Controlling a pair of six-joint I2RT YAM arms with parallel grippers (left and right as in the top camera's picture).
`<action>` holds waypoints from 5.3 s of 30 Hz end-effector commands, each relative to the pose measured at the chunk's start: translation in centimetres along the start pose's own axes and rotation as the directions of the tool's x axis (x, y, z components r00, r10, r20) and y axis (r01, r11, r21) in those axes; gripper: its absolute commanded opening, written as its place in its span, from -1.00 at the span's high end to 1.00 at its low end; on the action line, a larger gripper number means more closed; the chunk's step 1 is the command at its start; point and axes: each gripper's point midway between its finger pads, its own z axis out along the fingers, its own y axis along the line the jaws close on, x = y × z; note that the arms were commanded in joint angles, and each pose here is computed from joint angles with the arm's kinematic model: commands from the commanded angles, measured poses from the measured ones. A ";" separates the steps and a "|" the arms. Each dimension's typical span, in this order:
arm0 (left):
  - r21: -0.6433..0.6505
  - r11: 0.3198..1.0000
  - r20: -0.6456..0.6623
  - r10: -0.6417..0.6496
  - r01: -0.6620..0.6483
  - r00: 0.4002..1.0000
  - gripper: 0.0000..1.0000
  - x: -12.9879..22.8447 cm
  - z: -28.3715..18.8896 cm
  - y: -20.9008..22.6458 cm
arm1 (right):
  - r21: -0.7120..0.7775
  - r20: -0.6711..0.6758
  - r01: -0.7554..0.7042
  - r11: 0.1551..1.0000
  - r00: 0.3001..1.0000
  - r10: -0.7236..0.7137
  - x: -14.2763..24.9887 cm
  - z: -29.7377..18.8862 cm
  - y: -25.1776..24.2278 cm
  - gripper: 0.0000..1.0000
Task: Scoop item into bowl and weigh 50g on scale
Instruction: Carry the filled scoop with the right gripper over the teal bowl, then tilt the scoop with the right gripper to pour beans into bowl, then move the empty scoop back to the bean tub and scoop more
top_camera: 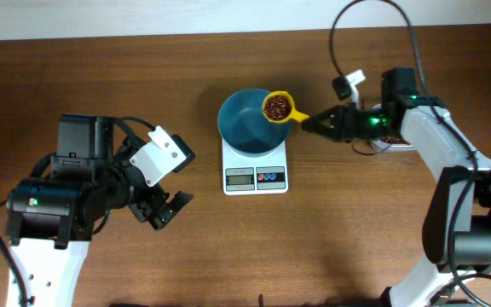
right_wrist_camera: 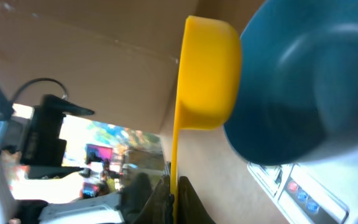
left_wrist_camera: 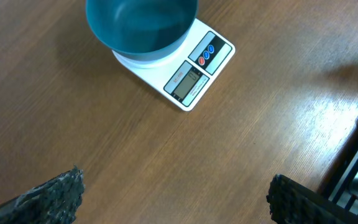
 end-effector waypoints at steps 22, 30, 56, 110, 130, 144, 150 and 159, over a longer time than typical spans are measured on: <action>0.001 1.000 0.022 -0.011 0.010 1.000 -0.97 -0.6 -0.4 0.1 | 0.333 -0.083 0.348 0.876 0.937 -0.341 -2.2 3.1 -1.2 0.92; 0.001 1.000 0.022 -0.011 0.010 1.000 -0.97 -0.6 -0.4 0.1 | 0.422 -0.101 0.354 0.835 0.933 -0.345 -2.3 2.8 -1.8 0.92; 0.001 1.000 0.022 -0.011 0.010 1.000 -0.97 -0.6 -0.4 0.1 | 0.613 -0.187 0.443 0.654 0.886 -0.424 -1.6 2.1 0.8 0.92; 0.001 1.000 0.022 -0.011 0.010 1.000 -0.97 -0.6 -0.4 0.1 | 0.657 -0.297 0.503 0.562 0.857 -0.420 -0.1 3.5 0.0 0.92; 0.001 1.000 0.022 -0.011 0.010 1.000 -0.97 -0.6 -0.4 0.1 | 0.679 -0.349 0.561 0.474 0.814 -0.465 -1.0 3.9 1.4 0.92; 0.001 1.000 0.022 -0.011 0.010 1.000 -0.97 -0.6 -0.4 0.1 | 0.717 -0.369 0.564 0.409 0.805 -0.464 -2.0 3.8 0.5 0.92; 0.001 1.000 0.022 -0.011 0.010 1.000 -0.97 -0.6 -0.4 0.1 | 0.660 -0.478 0.671 0.336 0.721 -0.502 -1.6 4.5 0.2 0.92; 0.001 1.000 0.022 -0.011 0.010 1.000 -0.97 -0.6 -0.4 0.1 | 0.616 -0.644 0.783 0.079 0.559 -0.522 -2.8 4.1 0.0 0.92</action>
